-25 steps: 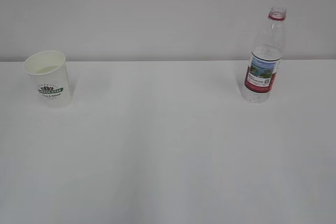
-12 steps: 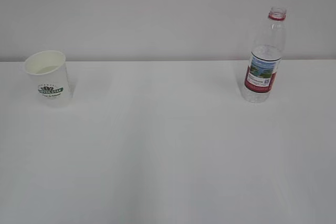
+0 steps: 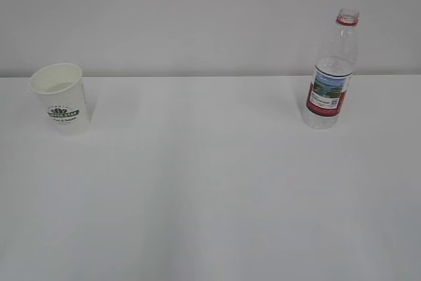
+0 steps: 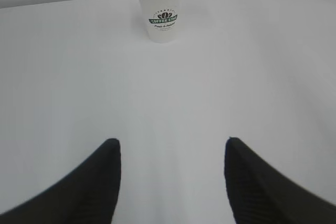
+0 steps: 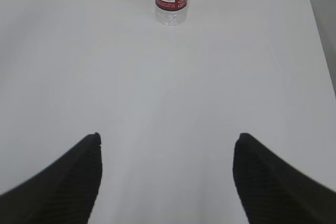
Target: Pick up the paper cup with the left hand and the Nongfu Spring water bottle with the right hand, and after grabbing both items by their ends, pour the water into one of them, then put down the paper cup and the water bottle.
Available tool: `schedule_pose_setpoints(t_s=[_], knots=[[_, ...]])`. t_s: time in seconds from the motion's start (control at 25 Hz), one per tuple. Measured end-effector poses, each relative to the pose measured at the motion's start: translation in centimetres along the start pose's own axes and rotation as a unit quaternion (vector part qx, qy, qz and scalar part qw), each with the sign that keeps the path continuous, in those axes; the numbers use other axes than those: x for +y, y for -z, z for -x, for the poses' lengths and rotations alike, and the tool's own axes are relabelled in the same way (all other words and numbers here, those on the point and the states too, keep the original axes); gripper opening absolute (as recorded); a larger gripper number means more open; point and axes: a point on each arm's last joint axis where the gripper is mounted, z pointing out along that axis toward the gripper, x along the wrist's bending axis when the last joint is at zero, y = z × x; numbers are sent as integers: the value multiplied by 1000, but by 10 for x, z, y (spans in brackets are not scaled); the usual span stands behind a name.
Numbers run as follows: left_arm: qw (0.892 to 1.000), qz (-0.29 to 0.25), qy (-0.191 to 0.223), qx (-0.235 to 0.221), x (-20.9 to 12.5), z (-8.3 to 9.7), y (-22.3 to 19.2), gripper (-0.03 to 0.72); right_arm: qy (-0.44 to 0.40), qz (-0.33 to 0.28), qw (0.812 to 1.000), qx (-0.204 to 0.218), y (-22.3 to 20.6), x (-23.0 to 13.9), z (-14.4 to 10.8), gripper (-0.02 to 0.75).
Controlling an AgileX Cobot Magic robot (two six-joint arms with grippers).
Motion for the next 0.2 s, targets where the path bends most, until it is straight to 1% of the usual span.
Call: schedule_pose_setpoints(t_s=[0.2], knots=[[1000, 0, -1, 2, 0, 0, 0, 453, 0, 0, 1000, 0, 0, 0, 0, 587]])
